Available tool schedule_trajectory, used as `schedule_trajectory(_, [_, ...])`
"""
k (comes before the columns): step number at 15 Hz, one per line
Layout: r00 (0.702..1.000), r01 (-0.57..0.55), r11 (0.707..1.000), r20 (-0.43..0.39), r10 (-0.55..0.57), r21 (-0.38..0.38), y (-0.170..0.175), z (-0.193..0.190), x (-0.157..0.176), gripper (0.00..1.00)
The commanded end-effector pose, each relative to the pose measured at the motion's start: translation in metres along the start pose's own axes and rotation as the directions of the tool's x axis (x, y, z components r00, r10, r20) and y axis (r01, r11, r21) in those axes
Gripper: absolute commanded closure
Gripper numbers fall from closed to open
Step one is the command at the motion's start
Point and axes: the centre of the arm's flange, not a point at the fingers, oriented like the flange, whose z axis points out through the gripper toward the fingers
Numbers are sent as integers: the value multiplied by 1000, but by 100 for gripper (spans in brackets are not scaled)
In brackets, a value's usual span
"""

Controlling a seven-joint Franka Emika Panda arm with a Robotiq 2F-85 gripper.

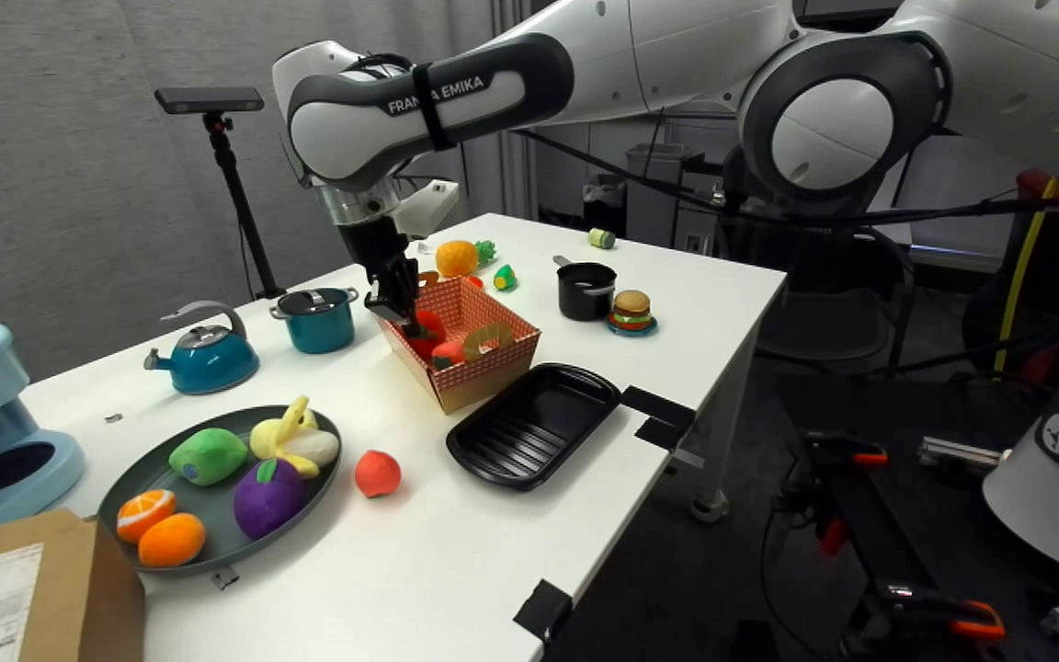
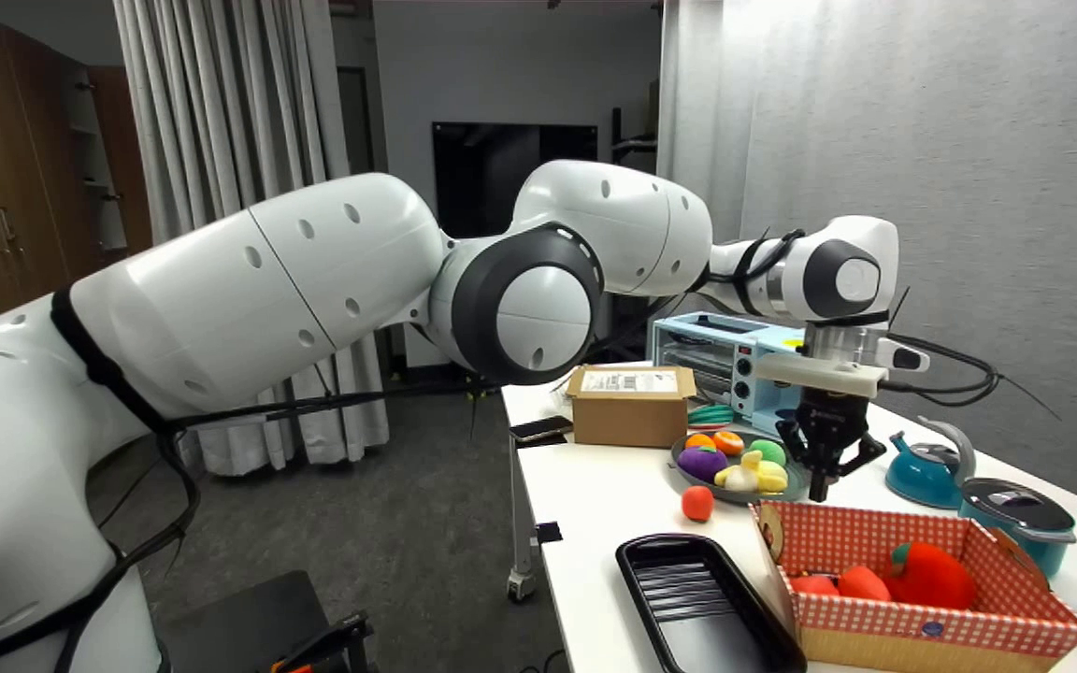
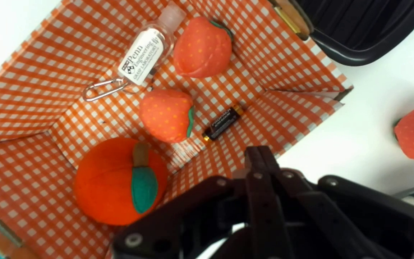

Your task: Move the box to the left

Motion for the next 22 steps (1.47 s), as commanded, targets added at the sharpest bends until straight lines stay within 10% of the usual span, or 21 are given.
schedule_trajectory(1, [1000, -26, 999, 2, 26, -36, 1, -21, -17, 100])
schedule_trajectory(13, [986, -102, 995, 133, 102, -12, -15, 64, -39, 100])
schedule_trajectory(22, [992, -32, 998, 120, 25, 59, -89, 61, -28, 100])
